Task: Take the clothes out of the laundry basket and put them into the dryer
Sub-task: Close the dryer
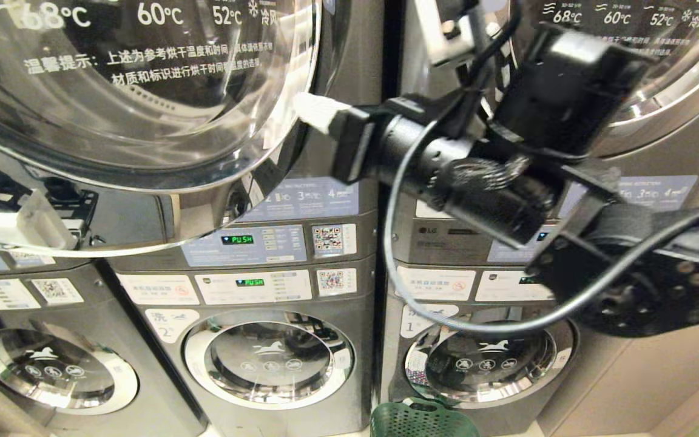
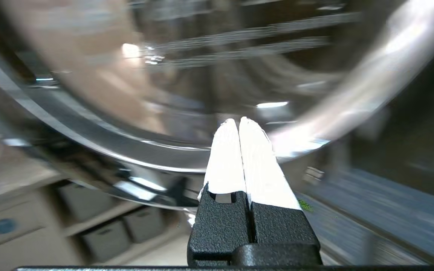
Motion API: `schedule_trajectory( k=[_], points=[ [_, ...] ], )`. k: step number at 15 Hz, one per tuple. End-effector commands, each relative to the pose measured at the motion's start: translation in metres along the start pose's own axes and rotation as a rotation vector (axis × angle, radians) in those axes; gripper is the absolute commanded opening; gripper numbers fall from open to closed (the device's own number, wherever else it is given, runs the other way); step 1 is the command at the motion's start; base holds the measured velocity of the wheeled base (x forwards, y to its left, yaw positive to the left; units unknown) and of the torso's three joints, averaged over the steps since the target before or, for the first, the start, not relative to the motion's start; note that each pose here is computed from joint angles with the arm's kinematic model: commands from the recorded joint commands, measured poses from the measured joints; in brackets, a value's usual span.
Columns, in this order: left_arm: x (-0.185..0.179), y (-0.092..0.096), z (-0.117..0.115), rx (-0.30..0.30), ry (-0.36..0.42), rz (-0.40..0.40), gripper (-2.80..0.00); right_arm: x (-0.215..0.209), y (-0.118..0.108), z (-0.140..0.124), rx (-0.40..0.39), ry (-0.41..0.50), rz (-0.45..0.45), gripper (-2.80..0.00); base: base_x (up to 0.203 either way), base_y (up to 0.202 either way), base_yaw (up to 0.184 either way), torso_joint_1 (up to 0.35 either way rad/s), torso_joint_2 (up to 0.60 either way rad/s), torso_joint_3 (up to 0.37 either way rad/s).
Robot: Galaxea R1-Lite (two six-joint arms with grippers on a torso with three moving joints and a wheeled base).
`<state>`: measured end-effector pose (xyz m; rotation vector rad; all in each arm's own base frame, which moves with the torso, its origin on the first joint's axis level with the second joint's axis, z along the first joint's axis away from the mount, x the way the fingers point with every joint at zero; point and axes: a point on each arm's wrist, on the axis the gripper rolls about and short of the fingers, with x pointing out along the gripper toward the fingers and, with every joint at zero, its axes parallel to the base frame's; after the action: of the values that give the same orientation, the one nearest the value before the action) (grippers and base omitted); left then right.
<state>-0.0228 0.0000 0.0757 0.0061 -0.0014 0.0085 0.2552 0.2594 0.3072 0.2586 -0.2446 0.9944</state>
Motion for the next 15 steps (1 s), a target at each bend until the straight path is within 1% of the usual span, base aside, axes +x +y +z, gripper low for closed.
schedule_trajectory(
  k=[1, 3, 4, 5, 6, 7, 9, 11, 12, 14, 15],
  points=[
    [0.000, 0.000, 0.000, 0.000, -0.002, 0.001, -2.80, -0.058, -0.032, 0.059, -0.068, -0.050, -0.132, -2.80, 0.000, 0.000, 0.000, 0.000, 0.00, 0.000],
    [0.000, 0.000, 0.000, 0.000, 0.000, 0.001, -2.80, -0.121, -0.066, 0.089, -0.128, -0.001, -0.305, -2.80, 0.000, 0.000, 0.000, 0.000, 0.00, 0.000],
    [0.000, 0.000, 0.000, 0.000, 0.000, 0.001, -2.80, -0.156, -0.072, 0.102, -0.155, 0.016, -0.394, -2.80, 0.000, 0.000, 0.000, 0.000, 0.00, 0.000],
    [0.000, 0.000, 0.000, 0.000, -0.002, 0.001, -2.80, -0.188, -0.067, 0.106, -0.168, 0.037, -0.463, -2.80, 0.000, 0.000, 0.000, 0.000, 0.00, 0.000],
    [0.000, 0.000, 0.000, 0.000, -0.002, 0.001, -2.80, -0.214, -0.057, 0.101, -0.165, 0.063, -0.512, -2.80, 0.000, 0.000, 0.000, 0.000, 0.00, 0.000],
    [0.000, 0.000, 0.000, 0.000, 0.001, 0.001, -2.80, -0.239, -0.044, 0.086, -0.151, 0.101, -0.549, -2.80, 0.000, 0.000, 0.000, 0.000, 0.00, 0.000],
    [0.000, 0.000, 0.000, 0.000, -0.002, 0.001, -2.80, -0.281, -0.020, 0.046, -0.138, 0.184, -0.617, -2.80, 0.000, 0.000, 0.000, 0.000, 0.00, 0.000],
    [0.000, 0.000, 0.000, 0.000, 0.000, 0.001, -2.80, -0.317, 0.006, 0.010, -0.171, 0.227, -0.698, -2.80, 0.000, 0.000, 0.000, 0.000, 0.00, 0.000],
    [0.000, 0.000, 0.000, 0.000, -0.002, 0.001, -2.80, -0.331, 0.016, -0.002, -0.199, 0.234, -0.732, -2.80, 0.000, 0.000, 0.000, 0.000, 0.00, 0.000],
    [0.000, 0.000, 0.000, 0.000, 0.000, 0.001, -2.80, -0.354, 0.033, -0.024, -0.263, 0.253, -0.799, -2.80, 0.000, 0.000, 0.000, 0.000, 0.00, 0.000],
    [0.000, 0.000, 0.000, 0.000, 0.000, 0.001, -2.80, -0.363, 0.038, -0.037, -0.277, 0.278, -0.823, -2.80, 0.000, 0.000, 0.000, 0.000, 0.00, 0.000]
  ],
)
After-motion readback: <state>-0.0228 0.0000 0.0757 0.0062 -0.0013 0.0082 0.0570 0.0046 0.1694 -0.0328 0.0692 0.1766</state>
